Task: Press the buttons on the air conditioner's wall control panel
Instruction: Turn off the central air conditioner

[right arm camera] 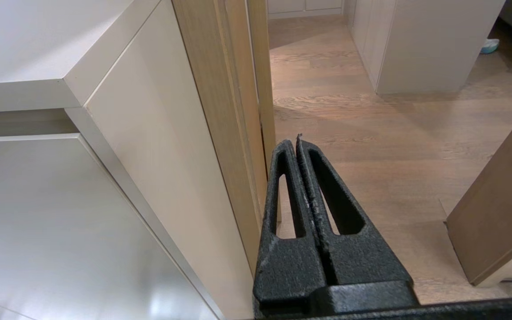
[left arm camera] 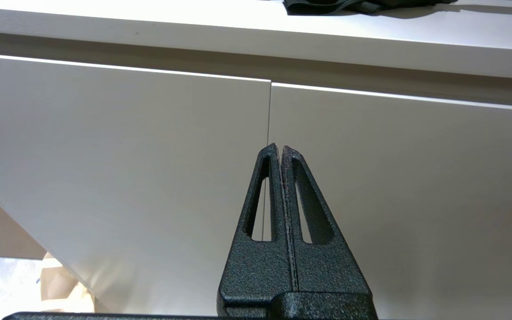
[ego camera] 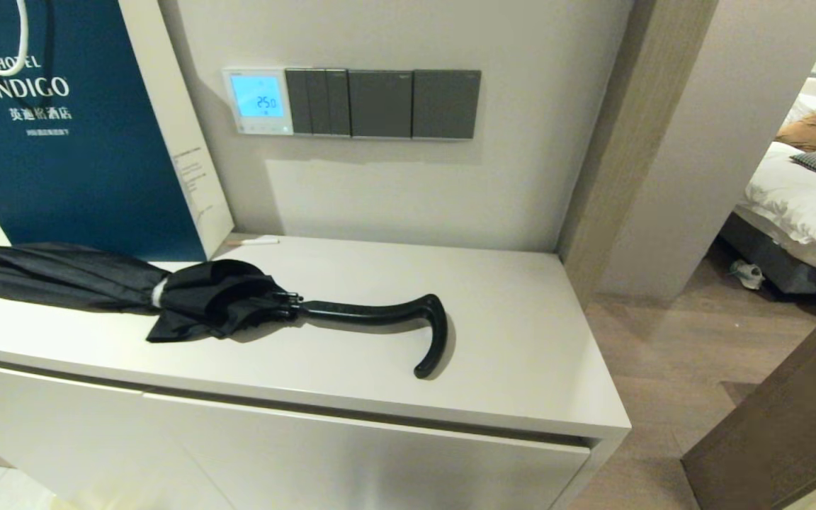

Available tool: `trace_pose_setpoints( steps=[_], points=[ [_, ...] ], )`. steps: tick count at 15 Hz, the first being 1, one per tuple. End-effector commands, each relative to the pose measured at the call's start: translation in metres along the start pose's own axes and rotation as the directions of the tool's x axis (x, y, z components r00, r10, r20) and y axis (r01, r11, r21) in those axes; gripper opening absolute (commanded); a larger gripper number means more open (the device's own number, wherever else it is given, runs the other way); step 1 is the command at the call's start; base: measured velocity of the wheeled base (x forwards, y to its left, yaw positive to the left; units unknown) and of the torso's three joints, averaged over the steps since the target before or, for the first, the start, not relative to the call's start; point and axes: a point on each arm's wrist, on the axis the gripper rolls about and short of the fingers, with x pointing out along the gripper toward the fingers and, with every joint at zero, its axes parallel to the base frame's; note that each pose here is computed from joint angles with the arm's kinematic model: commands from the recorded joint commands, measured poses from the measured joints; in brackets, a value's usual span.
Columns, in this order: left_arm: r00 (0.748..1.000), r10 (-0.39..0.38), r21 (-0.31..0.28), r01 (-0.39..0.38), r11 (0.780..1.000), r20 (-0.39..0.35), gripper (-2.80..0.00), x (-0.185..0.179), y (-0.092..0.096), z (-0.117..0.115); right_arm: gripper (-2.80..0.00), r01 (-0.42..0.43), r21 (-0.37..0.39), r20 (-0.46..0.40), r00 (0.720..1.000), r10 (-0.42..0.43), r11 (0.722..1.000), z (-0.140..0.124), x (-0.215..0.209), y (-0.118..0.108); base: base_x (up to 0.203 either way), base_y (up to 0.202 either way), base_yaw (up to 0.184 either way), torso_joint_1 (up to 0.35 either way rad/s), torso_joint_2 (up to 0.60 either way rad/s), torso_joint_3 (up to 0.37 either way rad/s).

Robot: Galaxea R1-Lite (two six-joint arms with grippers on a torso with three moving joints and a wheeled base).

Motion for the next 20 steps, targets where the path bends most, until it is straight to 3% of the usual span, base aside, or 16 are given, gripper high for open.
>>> trace_pose_setpoints(
  steps=[1,16,20],
  points=[
    [1.000,0.001,0.000,-0.001,1.000,-0.001,-2.80,0.000,0.000,0.000,-2.80,0.000,0.000,-0.002,1.000,0.000,1.000,0.000,0.000,0.000,0.000,0.000,0.000,0.000,0.00,0.000],
    [1.000,0.003,0.005,-0.003,1.000,-0.001,-2.80,0.000,0.000,0.000,-2.80,0.000,0.000,-0.002,1.000,0.000,1.000,0.000,0.000,0.000,0.000,0.000,0.000,0.000,0.00,0.000],
    [0.999,0.001,0.011,-0.002,1.000,0.043,-2.80,-0.003,0.000,0.012,-2.80,0.000,0.000,-0.002,1.000,0.000,1.000,0.000,0.000,0.000,0.000,0.000,0.000,0.000,0.00,0.000]
  ],
)
